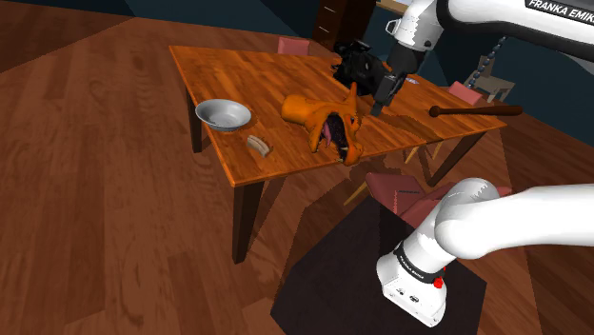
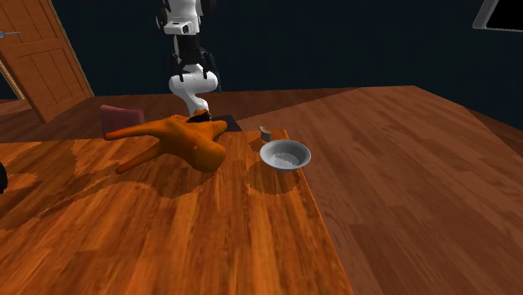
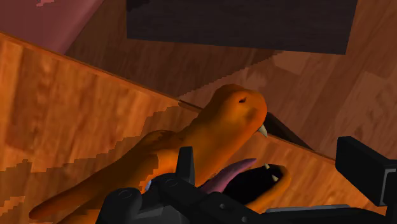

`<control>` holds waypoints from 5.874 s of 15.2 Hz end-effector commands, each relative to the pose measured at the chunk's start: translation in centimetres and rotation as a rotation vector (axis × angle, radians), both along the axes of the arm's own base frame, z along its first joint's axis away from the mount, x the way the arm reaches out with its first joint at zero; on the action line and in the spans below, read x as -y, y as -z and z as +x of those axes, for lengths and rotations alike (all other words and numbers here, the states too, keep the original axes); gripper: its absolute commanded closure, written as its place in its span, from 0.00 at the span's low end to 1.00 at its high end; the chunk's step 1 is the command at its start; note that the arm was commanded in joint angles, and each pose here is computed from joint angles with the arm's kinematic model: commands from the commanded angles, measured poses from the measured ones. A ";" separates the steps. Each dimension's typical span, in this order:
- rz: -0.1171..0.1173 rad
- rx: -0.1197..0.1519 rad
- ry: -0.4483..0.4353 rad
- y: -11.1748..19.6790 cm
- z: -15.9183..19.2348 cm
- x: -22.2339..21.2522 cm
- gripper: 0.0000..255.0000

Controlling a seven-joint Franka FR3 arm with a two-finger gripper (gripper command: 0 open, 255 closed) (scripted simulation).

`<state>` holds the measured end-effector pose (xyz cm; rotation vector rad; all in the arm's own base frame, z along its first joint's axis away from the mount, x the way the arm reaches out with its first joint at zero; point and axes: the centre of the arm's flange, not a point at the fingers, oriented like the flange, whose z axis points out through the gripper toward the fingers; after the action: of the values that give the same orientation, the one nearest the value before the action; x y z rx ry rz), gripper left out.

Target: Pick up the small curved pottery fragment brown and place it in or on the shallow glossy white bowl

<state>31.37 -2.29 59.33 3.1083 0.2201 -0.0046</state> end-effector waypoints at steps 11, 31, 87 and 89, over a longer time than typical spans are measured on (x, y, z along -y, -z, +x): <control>0.021 0.000 -0.016 5.9 8.5 -7.8 0.00; 0.054 0.001 -0.041 16.7 21.9 -20.9 0.00; 0.054 0.001 -0.041 6.8 36.4 -20.6 1.00; 0.054 0.001 -0.041 6.7 39.1 -20.5 1.00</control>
<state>68.94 18.57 52.53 3.1573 0.2914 0.0047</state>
